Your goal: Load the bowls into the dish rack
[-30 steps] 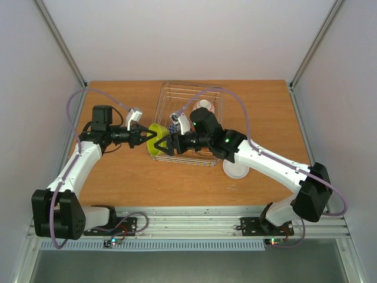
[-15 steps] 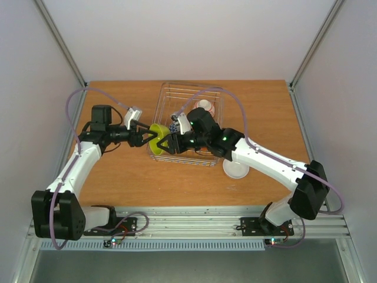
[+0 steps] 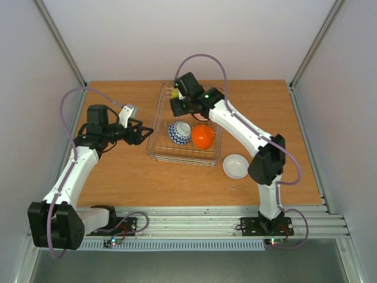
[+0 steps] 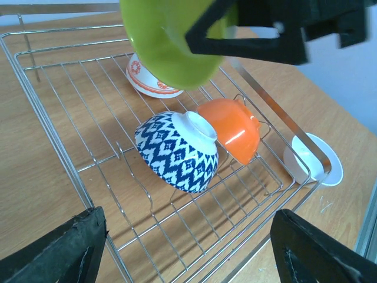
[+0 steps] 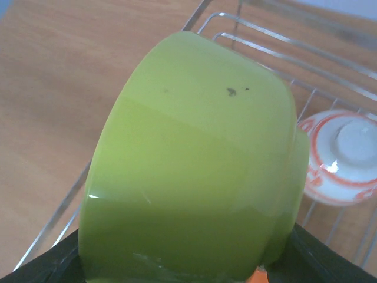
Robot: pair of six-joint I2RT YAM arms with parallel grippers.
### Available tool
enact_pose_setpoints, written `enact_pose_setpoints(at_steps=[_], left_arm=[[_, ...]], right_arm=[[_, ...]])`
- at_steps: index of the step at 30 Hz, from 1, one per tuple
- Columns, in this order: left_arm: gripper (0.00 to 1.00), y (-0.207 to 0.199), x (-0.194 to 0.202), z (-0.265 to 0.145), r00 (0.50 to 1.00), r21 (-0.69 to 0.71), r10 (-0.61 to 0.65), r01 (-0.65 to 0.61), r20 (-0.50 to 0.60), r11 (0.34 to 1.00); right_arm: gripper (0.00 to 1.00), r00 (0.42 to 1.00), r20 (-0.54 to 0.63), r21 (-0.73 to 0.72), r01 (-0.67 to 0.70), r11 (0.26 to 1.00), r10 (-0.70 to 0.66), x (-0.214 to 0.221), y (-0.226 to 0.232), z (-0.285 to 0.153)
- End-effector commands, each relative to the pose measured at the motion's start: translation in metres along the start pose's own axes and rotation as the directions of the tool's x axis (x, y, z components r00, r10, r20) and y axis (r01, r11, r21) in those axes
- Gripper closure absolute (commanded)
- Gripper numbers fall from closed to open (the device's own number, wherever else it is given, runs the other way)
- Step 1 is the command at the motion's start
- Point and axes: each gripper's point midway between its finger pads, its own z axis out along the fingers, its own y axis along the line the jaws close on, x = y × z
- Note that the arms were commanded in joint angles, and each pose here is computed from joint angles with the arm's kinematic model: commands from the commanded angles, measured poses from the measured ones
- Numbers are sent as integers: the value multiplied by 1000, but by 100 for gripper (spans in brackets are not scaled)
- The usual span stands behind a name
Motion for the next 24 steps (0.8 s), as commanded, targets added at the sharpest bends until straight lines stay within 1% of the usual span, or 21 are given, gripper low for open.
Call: enact_pose_setpoints(at_steps=[1, 4, 6, 9, 11, 17, 24], left_arm=[[23, 3, -9, -2, 999, -23, 30, -29, 33, 999], [23, 0, -8, -1, 999, -4, 28, -28, 31, 1000], [23, 0, -8, 0, 999, 2, 26, -26, 29, 1000], [23, -1, -8, -1, 999, 2, 29, -29, 30, 1000], [23, -2, -9, -2, 999, 1, 34, -34, 33, 999], [23, -1, -7, -1, 999, 6, 32, -32, 28, 999], [23, -1, -5, 2, 1000, 18, 22, -22, 20, 1000]], right_arm=[[99, 989, -21, 226, 150, 962, -150, -18, -32, 14], [99, 979, -6, 254, 199, 947, -204, -29, -35, 38], [99, 973, -14, 297, 223, 929, -229, -34, -42, 53], [99, 960, -39, 401, 268, 876, -276, -41, -58, 73], [99, 952, -50, 440, 293, 849, -303, -43, -66, 84], [99, 927, -125, 512, 367, 777, -355, -33, -85, 111], [99, 892, -206, 535, 446, 718, -401, -17, -98, 141]])
